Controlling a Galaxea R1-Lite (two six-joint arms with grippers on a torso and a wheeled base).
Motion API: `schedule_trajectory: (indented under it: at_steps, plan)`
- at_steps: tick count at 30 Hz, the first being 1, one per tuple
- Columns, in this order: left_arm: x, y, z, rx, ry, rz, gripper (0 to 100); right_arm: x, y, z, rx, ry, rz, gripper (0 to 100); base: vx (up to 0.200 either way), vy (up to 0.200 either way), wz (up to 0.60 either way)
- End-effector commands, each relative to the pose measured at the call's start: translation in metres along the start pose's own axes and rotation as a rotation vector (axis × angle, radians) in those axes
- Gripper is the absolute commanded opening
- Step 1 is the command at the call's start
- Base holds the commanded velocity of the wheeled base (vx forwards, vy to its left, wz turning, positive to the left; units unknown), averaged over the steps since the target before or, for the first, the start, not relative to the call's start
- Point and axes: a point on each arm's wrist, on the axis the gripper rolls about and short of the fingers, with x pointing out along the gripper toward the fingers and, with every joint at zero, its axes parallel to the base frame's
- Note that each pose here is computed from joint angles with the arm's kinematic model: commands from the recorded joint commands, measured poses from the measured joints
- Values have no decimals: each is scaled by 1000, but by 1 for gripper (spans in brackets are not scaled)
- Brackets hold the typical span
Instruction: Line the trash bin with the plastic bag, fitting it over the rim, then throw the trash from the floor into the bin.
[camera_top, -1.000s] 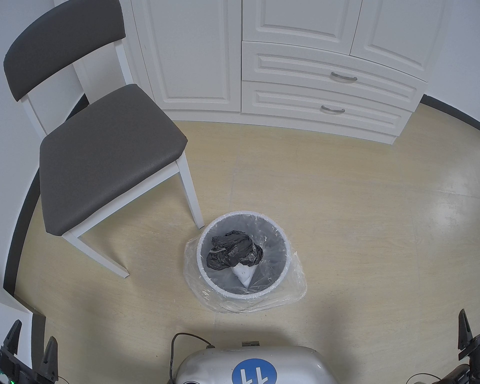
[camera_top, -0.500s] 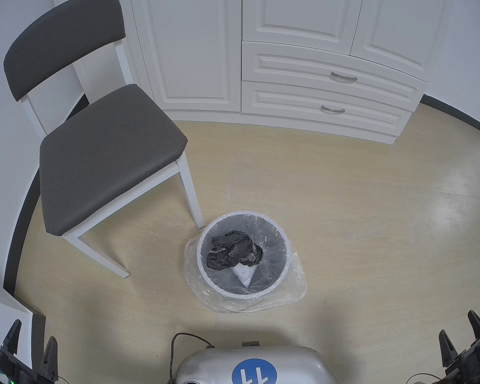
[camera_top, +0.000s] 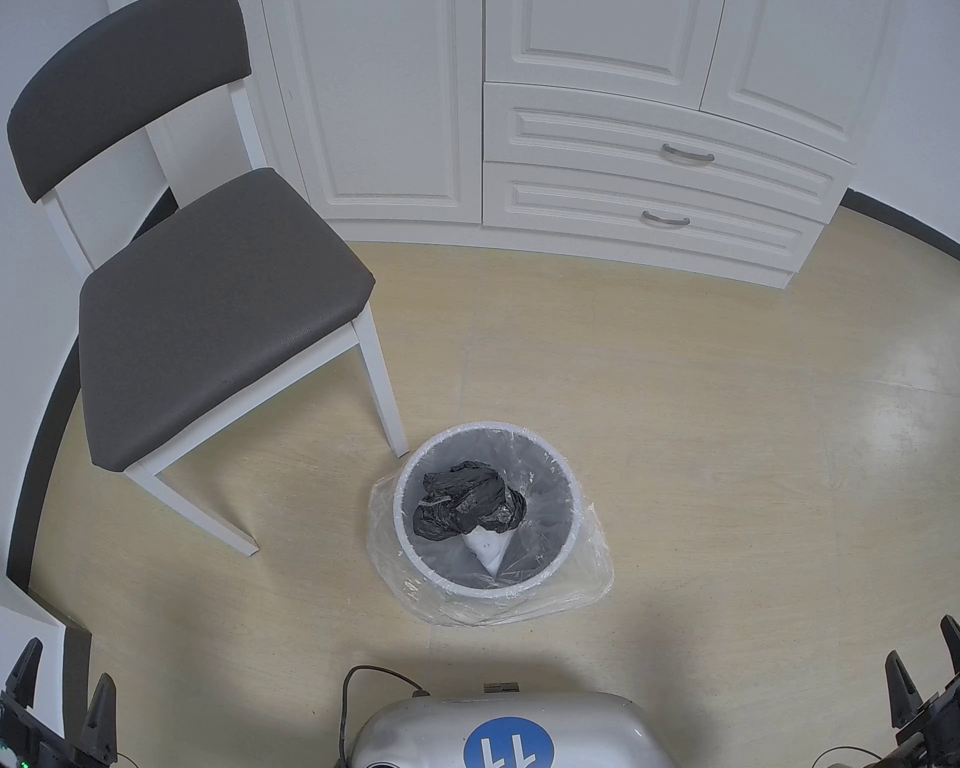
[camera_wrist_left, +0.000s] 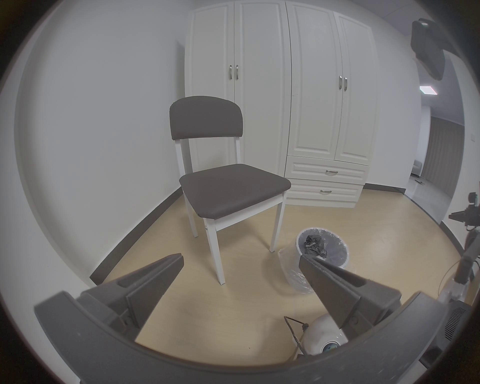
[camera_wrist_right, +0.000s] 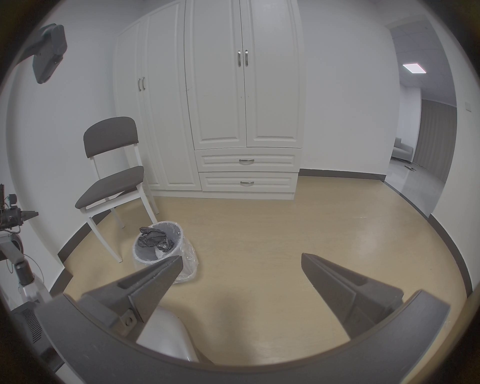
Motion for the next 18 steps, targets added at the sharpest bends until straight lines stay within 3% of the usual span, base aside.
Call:
schedule_trajectory:
  at_steps: [1,18]
  plan:
    - [0,0,-5,1,2,2,100,0,0,-4,-4,1,0,100,0,0,0]
    - [0,0,-5,1,3,2,100,0,0,-4,-1,1,0,100,0,0,0]
